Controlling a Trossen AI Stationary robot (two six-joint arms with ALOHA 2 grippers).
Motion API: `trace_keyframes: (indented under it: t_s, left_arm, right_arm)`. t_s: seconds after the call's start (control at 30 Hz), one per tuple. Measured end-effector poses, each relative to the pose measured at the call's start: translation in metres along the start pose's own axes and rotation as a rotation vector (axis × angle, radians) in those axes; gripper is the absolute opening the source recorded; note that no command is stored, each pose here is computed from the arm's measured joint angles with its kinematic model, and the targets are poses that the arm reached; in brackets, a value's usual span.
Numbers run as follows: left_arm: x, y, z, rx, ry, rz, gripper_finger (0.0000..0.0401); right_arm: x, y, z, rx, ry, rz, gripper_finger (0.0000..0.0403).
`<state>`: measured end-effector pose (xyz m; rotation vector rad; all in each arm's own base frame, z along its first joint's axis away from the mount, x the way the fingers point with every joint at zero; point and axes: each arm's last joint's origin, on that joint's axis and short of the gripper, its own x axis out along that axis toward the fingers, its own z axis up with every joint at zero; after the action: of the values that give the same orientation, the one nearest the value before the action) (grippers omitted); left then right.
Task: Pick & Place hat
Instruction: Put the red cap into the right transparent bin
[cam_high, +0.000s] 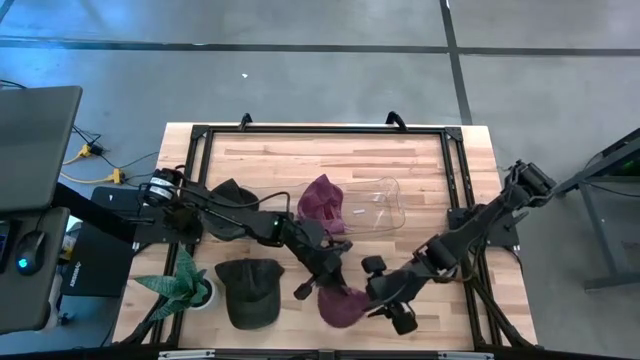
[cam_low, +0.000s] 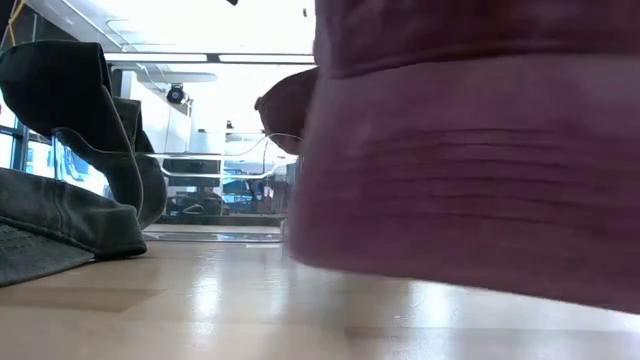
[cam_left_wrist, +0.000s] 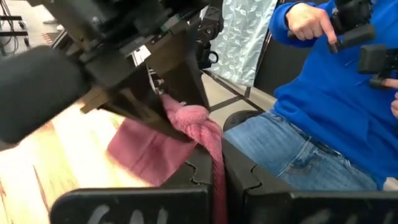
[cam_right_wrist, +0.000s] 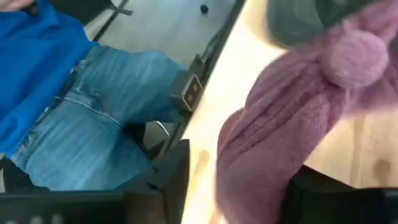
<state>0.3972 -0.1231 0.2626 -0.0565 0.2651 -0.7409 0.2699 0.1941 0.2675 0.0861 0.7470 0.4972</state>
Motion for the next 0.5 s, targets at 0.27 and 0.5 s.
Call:
trace_keyframes:
  t_s: [0.27,0.5]
  left_arm:
    - [0.000,-0.002,0.000,-0.005,0.000,-0.076,0.0021]
    - [0.007,0.002,-0.008,-0.001,0.010,-0.075,0.0157]
  right_arm:
    - [-0.004,0.019,-0.002,-0.018,-0.055,-0.040,0.0010]
    - [-0.005,0.037,-0.011,-0.038,-0.103,-0.167,0.0006]
